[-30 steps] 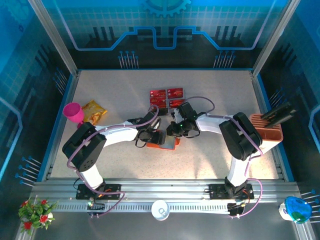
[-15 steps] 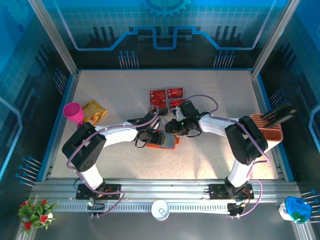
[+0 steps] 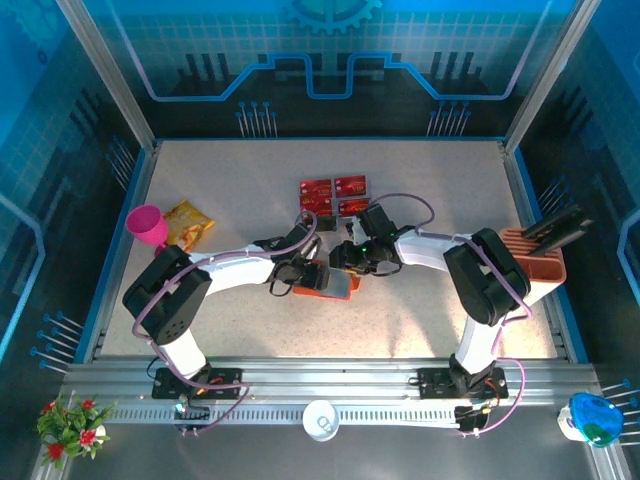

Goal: Put the credit cards into the card holder

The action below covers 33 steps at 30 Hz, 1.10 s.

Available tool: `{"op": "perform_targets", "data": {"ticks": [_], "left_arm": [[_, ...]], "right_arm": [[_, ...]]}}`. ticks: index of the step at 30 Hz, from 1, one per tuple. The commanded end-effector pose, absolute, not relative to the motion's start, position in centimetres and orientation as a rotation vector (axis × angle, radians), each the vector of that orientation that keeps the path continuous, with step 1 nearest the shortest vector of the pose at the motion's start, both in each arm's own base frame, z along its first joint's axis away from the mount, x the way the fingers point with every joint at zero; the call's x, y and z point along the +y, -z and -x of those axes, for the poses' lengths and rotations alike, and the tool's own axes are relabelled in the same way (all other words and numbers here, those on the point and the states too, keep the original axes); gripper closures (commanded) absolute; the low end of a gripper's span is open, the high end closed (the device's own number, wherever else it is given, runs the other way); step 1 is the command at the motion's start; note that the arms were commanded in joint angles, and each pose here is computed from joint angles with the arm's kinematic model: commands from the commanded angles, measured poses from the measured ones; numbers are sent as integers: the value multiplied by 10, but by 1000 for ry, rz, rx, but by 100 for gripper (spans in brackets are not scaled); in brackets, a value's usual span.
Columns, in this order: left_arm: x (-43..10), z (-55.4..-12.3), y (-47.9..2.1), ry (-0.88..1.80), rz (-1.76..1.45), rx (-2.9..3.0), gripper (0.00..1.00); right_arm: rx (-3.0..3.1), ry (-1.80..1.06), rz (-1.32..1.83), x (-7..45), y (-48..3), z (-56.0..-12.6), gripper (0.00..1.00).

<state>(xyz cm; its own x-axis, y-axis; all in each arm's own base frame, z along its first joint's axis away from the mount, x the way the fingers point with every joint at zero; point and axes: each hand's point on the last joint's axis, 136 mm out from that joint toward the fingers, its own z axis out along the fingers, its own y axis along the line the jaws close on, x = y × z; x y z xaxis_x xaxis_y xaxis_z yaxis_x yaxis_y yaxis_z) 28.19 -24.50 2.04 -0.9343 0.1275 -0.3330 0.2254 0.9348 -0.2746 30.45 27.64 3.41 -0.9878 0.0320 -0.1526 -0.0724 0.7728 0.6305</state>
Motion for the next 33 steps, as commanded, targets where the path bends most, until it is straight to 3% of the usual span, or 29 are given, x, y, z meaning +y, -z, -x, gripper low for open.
{"op": "perform_targets", "data": {"ticks": [1,15,25,33], "left_arm": [[-225,-250,8,372,-267,2928,38],[-226,-250,8,374,-276,2926,41],[-226,-251,9,375,-275,2930,41],[-229,-256,0,385,-273,2909,38]], "right_arm": [[2832,-1019,4,278,-27,-304,55],[2809,-976,-34,267,-32,-300,43],[2808,-994,-41,270,-33,-303,43],[2794,-1164,27,296,-43,-311,51]]}}
